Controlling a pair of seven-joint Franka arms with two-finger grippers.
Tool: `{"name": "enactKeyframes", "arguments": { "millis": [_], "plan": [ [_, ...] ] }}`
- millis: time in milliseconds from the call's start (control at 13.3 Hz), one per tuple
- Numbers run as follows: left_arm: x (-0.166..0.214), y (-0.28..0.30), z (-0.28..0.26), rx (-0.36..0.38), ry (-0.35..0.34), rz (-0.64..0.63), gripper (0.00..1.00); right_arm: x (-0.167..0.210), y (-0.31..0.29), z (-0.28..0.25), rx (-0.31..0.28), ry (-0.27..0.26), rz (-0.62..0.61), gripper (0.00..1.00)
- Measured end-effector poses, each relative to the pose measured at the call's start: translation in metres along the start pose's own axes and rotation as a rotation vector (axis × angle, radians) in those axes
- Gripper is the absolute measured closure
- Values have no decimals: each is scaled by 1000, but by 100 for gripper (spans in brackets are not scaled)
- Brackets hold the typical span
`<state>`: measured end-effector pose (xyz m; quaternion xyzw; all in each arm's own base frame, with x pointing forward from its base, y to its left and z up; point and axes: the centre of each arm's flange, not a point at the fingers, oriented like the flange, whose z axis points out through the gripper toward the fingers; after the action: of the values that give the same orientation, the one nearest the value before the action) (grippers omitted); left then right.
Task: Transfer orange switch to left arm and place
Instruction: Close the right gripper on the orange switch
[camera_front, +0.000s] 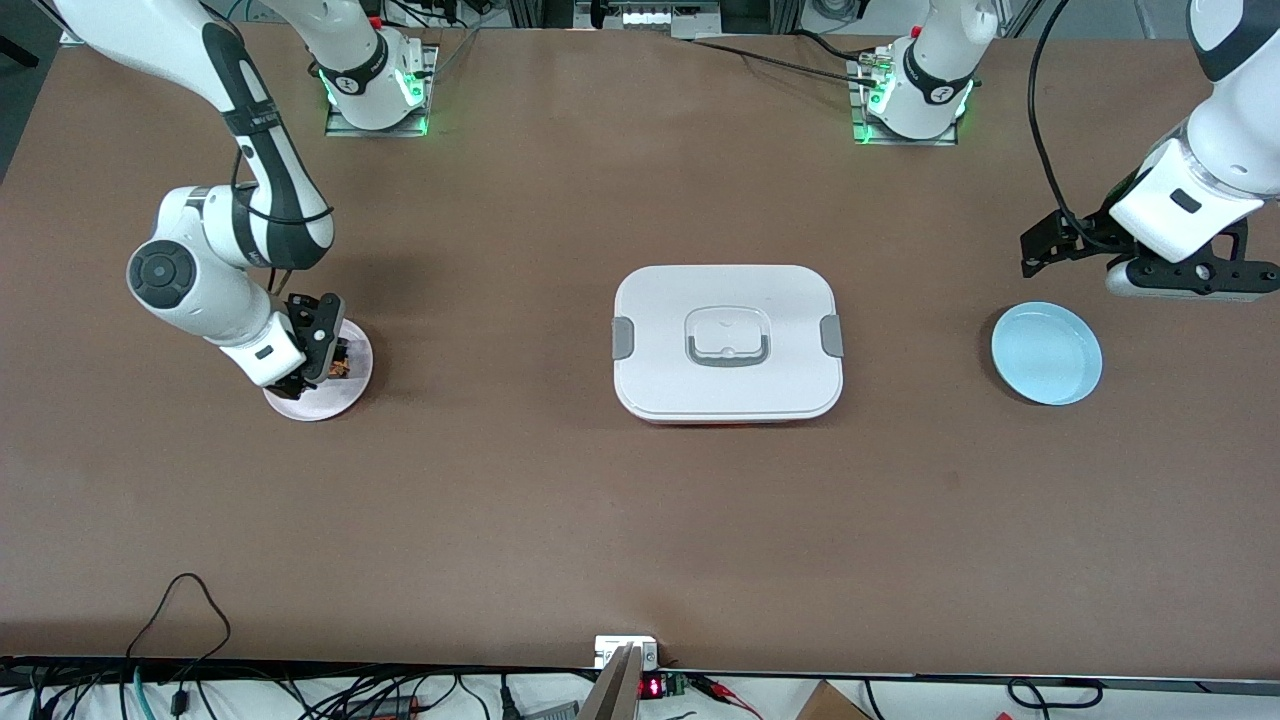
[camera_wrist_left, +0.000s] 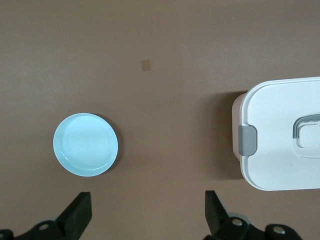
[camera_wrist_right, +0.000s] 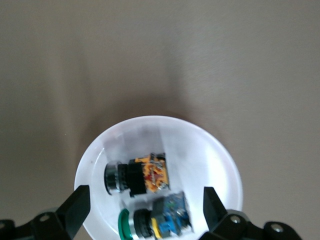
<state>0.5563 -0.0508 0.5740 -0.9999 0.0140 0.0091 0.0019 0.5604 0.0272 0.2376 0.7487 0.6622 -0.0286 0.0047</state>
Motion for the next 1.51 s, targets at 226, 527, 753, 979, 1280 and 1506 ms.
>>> {"name": "enactKeyframes", "arguments": {
  "millis": [226, 527, 753, 979, 1280, 1506],
  "plan": [
    [0, 0, 0, 0, -2, 0, 0, 1, -16, 22, 0, 6, -18, 0],
    [0, 0, 0, 0, -2, 0, 0, 2, -18, 31, -14, 9, -35, 0],
    [0, 0, 0, 0, -2, 0, 0, -1, -17, 43, -20, 9, -45, 0],
    [0, 0, 0, 0, -2, 0, 0, -3, -17, 47, -25, 10, -46, 0],
    [0, 0, 0, 0, -2, 0, 0, -5, -15, 52, -37, 11, -45, 0],
    [0, 0, 0, 0, -2, 0, 0, -4, -15, 52, -42, 13, -49, 13]
  ]
}}
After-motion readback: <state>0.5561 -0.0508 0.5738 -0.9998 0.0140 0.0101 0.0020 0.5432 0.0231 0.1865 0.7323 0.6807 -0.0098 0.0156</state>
